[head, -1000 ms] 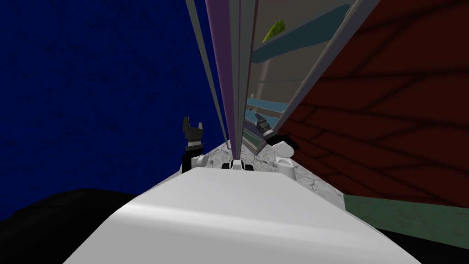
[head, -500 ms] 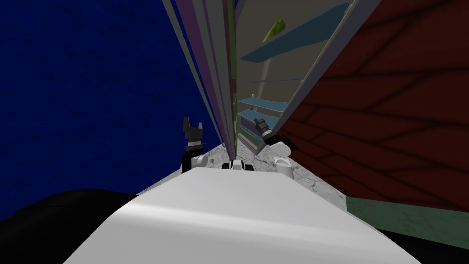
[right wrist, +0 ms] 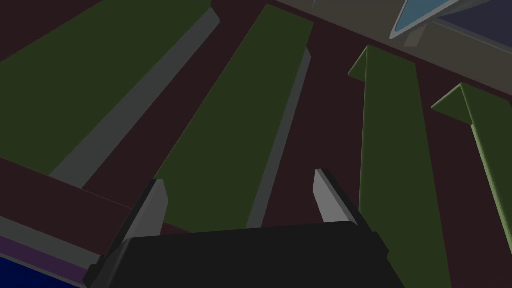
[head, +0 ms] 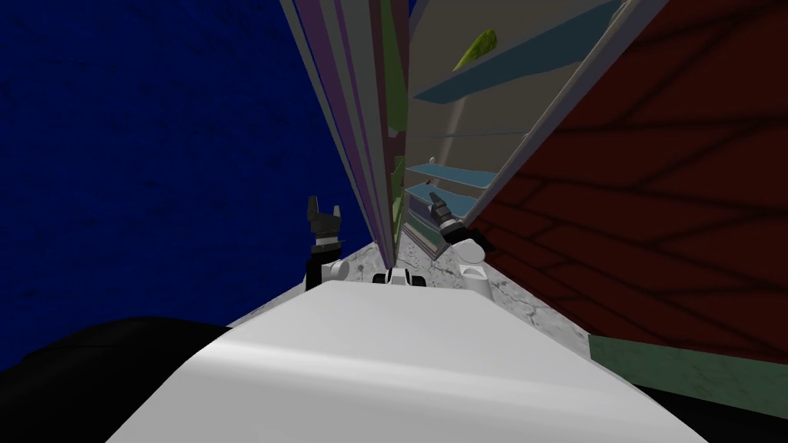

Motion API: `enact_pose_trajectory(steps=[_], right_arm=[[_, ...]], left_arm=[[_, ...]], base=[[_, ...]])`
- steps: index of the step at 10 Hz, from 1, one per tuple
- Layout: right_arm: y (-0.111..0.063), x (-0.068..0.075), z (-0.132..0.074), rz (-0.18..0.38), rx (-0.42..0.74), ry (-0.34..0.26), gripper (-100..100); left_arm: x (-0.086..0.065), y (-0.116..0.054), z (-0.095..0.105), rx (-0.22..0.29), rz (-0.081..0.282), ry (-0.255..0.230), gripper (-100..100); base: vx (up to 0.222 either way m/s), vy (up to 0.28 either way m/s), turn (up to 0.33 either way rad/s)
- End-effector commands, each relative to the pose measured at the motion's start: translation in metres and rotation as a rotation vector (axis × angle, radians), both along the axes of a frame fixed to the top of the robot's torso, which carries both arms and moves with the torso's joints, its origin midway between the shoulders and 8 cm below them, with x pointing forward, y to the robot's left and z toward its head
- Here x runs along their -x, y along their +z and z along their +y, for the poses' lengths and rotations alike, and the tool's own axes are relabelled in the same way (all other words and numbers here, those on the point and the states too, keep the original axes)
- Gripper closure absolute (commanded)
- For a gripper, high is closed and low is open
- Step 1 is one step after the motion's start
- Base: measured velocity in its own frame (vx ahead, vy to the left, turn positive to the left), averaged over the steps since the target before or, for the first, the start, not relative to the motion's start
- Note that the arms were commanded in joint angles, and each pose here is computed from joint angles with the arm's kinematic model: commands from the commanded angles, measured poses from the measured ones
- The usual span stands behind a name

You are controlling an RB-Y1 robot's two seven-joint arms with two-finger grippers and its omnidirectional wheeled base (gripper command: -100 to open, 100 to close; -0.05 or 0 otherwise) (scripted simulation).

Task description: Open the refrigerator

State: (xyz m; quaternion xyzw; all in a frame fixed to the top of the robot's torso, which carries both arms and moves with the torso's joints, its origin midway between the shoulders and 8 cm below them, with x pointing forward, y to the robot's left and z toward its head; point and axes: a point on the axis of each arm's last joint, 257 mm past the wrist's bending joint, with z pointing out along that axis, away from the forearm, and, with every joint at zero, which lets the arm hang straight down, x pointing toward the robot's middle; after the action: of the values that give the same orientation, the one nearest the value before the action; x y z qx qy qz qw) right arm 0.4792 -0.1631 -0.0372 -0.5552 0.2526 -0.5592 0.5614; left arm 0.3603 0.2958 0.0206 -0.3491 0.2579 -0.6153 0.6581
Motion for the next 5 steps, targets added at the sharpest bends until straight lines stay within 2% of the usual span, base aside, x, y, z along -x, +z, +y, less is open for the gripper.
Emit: enact_pose_trajectory(steps=[1, 5], right_arm=[[-0.004, -0.004, -0.007, -0.008, -0.02, -0.037, -100], [-0.014, -0.009, -0.019, -0.015, -0.046, -0.097, -100]], left_arm=[[0.0, 0.0, 0.0, 0.0, 0.0, 0.0, 0], [0.0, 0.0, 0.0, 0.0, 0.0, 0.0, 0]], base=[[-0.018, 0.117, 0.038], [-0.024, 0.112, 0.049]])
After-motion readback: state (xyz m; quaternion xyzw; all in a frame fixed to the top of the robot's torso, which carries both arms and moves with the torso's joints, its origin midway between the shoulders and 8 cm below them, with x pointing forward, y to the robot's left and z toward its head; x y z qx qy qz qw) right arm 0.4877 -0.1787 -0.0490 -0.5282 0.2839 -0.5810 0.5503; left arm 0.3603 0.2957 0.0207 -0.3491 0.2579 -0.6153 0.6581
